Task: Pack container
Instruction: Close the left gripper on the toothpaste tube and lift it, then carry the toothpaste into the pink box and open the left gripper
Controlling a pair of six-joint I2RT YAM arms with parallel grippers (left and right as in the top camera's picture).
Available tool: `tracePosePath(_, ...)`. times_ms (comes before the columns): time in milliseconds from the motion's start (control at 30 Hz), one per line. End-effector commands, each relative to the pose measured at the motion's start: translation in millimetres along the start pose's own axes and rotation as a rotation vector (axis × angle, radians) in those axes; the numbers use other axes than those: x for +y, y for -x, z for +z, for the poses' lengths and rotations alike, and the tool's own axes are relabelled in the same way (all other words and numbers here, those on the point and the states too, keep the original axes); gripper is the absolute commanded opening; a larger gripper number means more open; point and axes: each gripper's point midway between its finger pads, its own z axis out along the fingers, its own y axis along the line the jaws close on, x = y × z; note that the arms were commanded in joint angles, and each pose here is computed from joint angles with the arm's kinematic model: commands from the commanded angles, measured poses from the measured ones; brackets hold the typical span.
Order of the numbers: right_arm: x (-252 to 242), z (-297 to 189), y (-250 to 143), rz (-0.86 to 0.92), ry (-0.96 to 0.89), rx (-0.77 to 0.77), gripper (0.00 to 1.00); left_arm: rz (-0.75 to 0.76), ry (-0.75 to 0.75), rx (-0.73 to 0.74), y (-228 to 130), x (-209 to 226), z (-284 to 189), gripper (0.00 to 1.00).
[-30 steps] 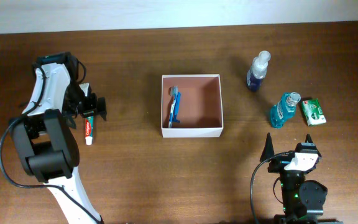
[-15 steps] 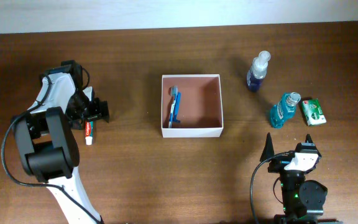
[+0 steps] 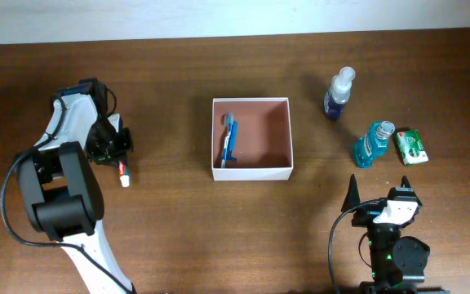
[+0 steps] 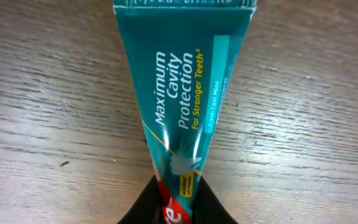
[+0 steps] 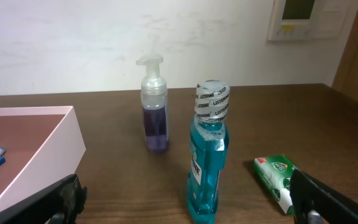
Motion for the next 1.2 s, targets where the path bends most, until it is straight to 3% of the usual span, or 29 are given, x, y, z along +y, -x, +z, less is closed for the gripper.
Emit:
tracePosePath(0, -3.2, 0.0, -2.8, 0.001, -0.016, 0.006, 0.98, 0.005, -0.018, -0.012, 5.0, -3.7, -5.3, 0.12)
tracePosePath(133, -3.2, 0.0, -2.8, 0.001, -0.016, 0.006, 0.99, 0.007, -0.036, -0.007, 5.4, -7.8, -23.2, 0.12)
tracePosePath(267, -3.2, 0.0, -2.8, 0.001, -0.016, 0.006, 0.98, 0.032, -0.148, -0.06, 15.9, -36.9, -73.5, 0.12)
tracePosePath(433, -3.2, 0.0, -2.8, 0.001, -0.016, 0.006, 0.98, 0.224, -0.262, -0.156, 3.9, -128.8, -148.6, 0.13)
tracePosePath(700, -3.2, 0.0, -2.8, 0.001, -0.016, 0.006, 0.98, 0.508, -0.262, -0.264, -38.2, -260.8, -163.0, 0.15)
tracePosePath(867, -3.2, 0.0, -2.8, 0.001, -0.016, 0.006, 0.98, 0.423, -0.1, -0.319, -41.8, -265.8, -154.9, 0.16)
tracePosePath(1067, -3.2, 0.0, -2.8, 0.001, -0.016, 0.006, 0.98, 0.435, -0.107, -0.32, -58.8, -288.2, -152.1, 0.16)
tracePosePath(1167, -3.2, 0.0, -2.8, 0.001, -0.016, 0.006, 0.98, 0.355, -0.057, -0.354, -55.6, -284.7, -152.3, 0.16)
